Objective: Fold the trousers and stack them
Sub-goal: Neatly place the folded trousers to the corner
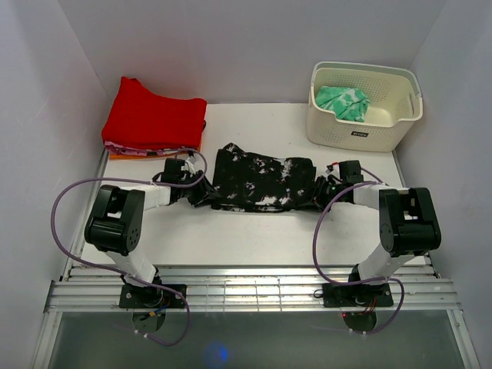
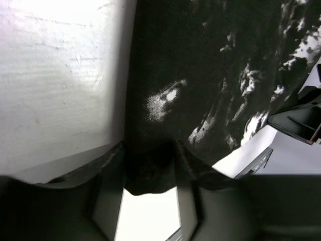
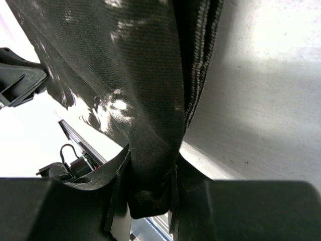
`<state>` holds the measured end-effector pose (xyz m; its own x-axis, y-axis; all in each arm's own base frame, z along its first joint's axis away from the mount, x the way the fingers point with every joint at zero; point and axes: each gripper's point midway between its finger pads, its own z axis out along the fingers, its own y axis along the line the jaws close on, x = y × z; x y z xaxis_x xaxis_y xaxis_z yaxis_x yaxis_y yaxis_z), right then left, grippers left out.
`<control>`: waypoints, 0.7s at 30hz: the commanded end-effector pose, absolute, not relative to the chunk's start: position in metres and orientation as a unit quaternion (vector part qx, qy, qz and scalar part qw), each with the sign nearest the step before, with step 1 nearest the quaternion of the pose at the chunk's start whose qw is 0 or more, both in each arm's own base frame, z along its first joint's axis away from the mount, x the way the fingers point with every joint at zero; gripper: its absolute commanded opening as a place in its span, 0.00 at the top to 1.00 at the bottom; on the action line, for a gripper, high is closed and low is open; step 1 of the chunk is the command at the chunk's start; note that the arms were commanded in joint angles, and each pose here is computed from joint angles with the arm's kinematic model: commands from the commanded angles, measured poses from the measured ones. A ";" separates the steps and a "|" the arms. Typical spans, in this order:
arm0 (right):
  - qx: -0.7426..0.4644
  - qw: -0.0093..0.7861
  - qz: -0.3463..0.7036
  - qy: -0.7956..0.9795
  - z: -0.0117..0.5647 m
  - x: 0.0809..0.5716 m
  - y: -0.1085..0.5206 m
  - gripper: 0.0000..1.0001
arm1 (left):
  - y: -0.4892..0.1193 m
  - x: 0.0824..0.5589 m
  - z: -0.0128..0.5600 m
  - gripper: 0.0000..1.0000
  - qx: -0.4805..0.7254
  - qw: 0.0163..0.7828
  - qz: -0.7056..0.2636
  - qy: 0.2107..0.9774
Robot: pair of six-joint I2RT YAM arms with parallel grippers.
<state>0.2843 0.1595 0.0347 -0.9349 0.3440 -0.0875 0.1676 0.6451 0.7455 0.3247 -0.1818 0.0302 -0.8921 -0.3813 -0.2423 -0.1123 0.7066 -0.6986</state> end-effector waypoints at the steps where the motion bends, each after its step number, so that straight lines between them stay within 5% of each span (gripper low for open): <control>1: 0.124 0.106 0.381 0.910 0.028 0.284 0.164 0.92 | -0.170 0.319 -0.004 0.52 -0.137 0.174 -0.293 0.930; 4: 0.101 0.120 0.371 0.915 0.035 0.290 0.167 0.92 | -0.176 0.328 0.000 0.77 -0.102 0.195 -0.287 0.932; 5: 0.093 0.123 0.365 0.918 0.040 0.293 0.168 0.92 | -0.179 0.331 0.003 0.96 -0.087 0.202 -0.286 0.932; 6: 0.076 0.133 0.356 0.922 0.043 0.296 0.170 0.92 | -0.181 0.341 0.011 1.00 -0.075 0.220 -0.281 0.931; 21: -0.080 0.336 0.276 0.897 0.164 0.361 0.197 0.92 | -0.165 0.398 0.225 1.00 0.125 0.497 -0.191 0.837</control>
